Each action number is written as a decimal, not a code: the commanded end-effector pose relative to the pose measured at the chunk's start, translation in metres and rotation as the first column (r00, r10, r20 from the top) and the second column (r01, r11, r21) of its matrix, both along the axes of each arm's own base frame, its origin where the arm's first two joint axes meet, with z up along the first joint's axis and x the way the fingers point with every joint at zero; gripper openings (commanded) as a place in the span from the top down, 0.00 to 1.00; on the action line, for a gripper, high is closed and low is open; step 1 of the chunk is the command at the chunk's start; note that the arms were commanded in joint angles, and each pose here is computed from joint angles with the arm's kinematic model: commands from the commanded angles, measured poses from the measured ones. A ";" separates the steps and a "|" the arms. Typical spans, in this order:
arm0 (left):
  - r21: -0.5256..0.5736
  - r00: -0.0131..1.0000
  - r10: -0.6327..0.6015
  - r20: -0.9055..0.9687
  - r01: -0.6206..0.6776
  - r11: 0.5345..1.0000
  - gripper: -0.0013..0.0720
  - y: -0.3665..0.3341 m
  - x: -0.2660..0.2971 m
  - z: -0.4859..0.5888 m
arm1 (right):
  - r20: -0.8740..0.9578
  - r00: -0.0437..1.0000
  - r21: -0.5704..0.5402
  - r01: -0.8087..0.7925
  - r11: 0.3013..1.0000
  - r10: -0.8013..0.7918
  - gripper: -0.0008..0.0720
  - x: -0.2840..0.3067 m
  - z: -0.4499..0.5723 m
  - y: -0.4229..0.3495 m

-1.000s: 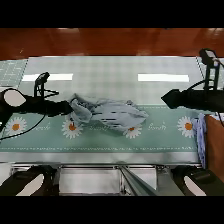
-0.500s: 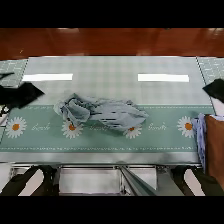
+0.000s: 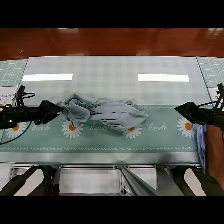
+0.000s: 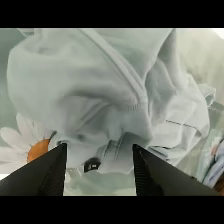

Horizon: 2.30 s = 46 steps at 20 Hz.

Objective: Fold the shirts.

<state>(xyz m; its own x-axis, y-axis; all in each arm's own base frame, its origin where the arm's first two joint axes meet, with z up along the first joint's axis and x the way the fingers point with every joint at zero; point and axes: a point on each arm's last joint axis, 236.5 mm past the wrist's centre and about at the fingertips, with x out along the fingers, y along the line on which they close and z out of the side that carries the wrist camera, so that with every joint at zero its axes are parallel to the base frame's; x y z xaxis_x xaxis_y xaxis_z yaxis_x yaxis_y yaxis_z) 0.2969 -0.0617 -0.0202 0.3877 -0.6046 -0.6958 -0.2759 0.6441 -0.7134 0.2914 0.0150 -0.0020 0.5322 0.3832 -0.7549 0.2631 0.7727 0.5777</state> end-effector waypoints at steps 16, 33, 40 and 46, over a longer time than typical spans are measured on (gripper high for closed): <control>-0.050 0.956 -0.288 -0.045 0.286 0.957 0.95 -0.050 0.063 -0.035 | -0.118 0.975 0.151 -0.168 0.974 0.187 0.43 0.009 -0.058 0.088; -0.053 0.953 -0.302 -0.031 0.300 0.952 0.95 -0.048 0.066 -0.028 | -0.237 0.929 0.339 -0.197 0.920 0.286 0.43 0.012 -0.093 0.148; -0.036 0.952 -0.307 0.018 0.307 0.951 0.95 -0.047 0.073 -0.009 | -0.084 0.884 0.256 -0.427 0.867 0.460 0.95 0.055 -0.036 0.185; 0.156 0.812 -0.289 0.508 0.243 0.957 0.95 -0.041 0.115 0.213 | 0.267 0.829 -0.171 -0.462 0.870 0.492 0.95 0.128 0.194 0.135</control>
